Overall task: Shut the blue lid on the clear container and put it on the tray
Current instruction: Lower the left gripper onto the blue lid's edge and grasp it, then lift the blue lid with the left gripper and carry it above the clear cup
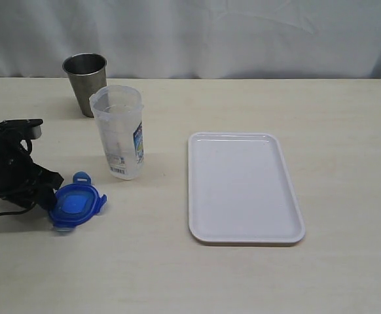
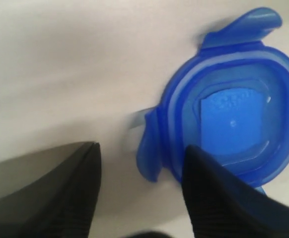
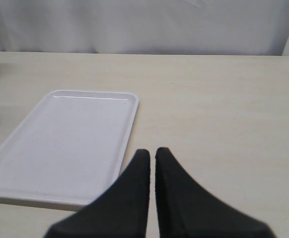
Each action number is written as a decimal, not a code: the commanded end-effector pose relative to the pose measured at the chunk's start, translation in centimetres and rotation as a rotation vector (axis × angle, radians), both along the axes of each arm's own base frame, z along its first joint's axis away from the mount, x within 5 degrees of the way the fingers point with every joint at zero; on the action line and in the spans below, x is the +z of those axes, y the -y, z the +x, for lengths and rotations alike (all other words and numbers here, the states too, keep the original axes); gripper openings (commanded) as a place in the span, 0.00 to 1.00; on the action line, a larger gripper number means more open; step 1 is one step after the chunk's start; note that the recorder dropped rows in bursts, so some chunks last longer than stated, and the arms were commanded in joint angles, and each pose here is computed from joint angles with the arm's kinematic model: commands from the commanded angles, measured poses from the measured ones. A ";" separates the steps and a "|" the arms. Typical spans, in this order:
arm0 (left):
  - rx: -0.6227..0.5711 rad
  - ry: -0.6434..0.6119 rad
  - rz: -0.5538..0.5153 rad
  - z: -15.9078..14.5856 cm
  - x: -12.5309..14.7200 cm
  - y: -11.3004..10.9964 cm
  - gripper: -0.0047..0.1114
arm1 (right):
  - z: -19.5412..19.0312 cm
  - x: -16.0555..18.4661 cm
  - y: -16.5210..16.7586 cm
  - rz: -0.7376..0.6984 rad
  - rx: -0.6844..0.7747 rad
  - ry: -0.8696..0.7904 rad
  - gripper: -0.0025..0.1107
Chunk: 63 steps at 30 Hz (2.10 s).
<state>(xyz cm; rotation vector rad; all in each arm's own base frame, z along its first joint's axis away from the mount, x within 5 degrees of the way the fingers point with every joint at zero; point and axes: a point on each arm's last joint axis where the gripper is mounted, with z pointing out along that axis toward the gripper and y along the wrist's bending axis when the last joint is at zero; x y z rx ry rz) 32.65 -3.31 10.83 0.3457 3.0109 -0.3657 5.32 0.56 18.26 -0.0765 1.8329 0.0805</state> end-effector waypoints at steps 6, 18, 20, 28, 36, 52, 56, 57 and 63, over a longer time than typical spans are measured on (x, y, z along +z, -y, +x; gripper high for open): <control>0.020 0.024 -0.002 0.3 0.1 0.1 0.51 | 0.0 -0.1 0.1 -0.003 -0.008 0.004 0.06; -0.016 0.009 -0.022 1.1 1.4 0.3 0.51 | 0.0 -0.1 0.1 -0.003 -0.008 0.004 0.06; -0.016 0.009 -0.022 1.1 1.4 0.3 0.51 | 0.0 -0.1 0.1 -0.003 -0.008 0.004 0.06; 0.008 0.033 -0.007 0.7 0.6 0.1 0.32 | 0.0 -0.1 0.1 -0.003 -0.008 0.004 0.06; 0.028 0.097 0.016 1.1 0.3 -0.1 0.17 | 0.0 -0.1 0.1 -0.003 -0.008 0.004 0.06; -0.060 0.073 -0.005 1.1 2.2 0.2 0.04 | 0.0 -0.1 0.1 -0.003 -0.008 0.004 0.06; -0.079 0.132 0.014 1.1 4.0 0.0 0.04 | 0.0 -0.1 0.1 -0.003 -0.008 0.004 0.06; -0.084 0.150 0.021 1.0 4.5 0.0 0.04 | 0.0 -0.1 0.1 -0.003 -0.008 0.004 0.06; -0.109 0.300 0.041 0.6 8.6 -0.2 0.04 | 0.0 -0.1 0.1 -0.003 -0.008 0.004 0.06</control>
